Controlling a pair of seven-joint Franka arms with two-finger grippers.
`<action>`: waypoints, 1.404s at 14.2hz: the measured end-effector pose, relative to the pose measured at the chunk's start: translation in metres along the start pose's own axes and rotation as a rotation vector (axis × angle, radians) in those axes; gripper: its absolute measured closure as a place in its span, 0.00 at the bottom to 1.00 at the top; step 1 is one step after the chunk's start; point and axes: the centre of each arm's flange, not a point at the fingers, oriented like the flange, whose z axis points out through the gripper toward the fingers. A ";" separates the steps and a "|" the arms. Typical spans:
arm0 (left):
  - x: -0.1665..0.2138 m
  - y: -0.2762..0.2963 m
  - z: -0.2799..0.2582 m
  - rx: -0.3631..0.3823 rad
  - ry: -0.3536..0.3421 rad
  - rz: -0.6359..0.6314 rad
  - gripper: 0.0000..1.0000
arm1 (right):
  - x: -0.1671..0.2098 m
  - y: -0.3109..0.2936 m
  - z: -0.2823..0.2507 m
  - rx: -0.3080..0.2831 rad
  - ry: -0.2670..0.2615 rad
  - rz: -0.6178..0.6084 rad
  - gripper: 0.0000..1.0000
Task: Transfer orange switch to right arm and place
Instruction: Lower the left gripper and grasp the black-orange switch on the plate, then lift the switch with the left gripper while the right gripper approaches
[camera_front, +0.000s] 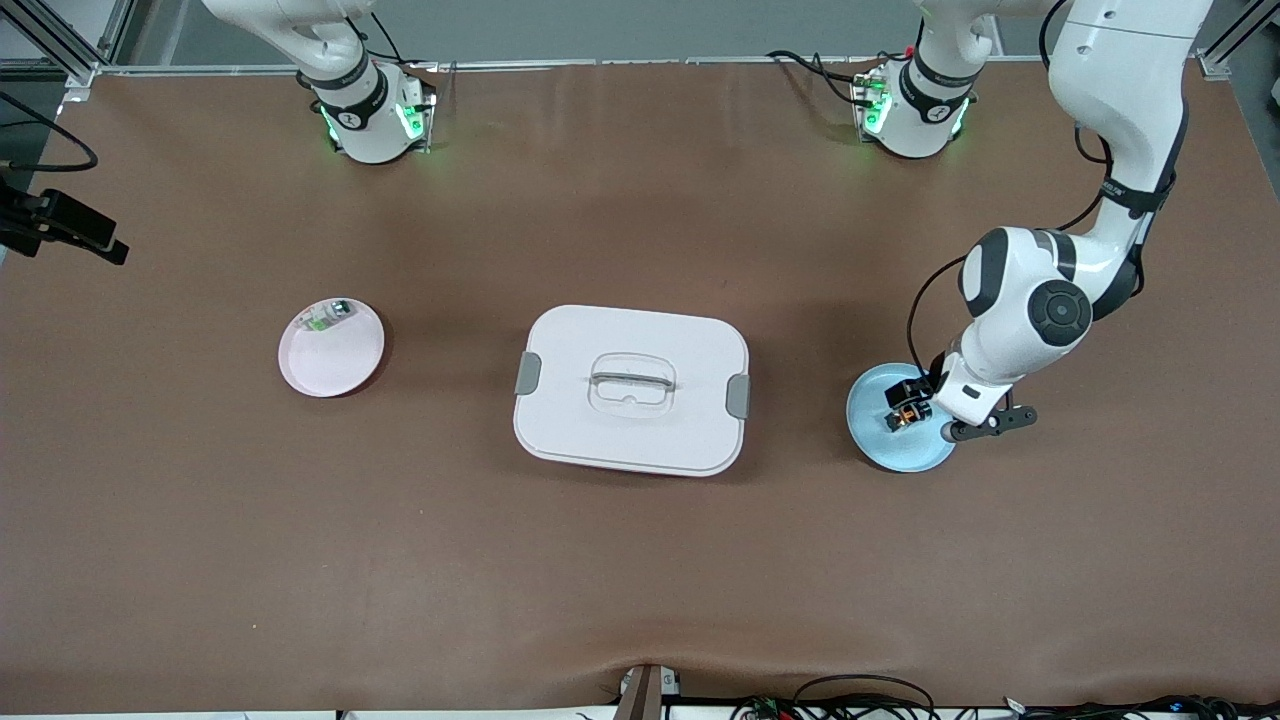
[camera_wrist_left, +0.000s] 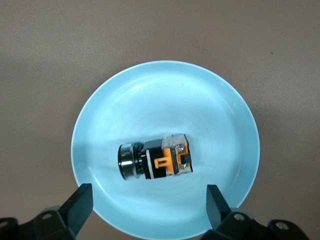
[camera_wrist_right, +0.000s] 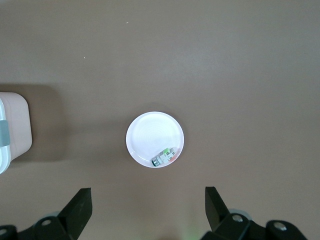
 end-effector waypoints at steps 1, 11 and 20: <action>0.001 0.000 0.006 -0.003 0.005 -0.001 0.00 | 0.000 0.000 0.000 0.000 0.000 0.000 0.00; 0.016 0.004 0.040 -0.012 0.001 -0.008 0.00 | 0.000 -0.012 0.003 -0.002 -0.012 -0.022 0.00; 0.015 0.017 0.039 -0.017 0.006 -0.057 0.28 | -0.012 -0.077 0.013 0.102 -0.081 -0.030 0.00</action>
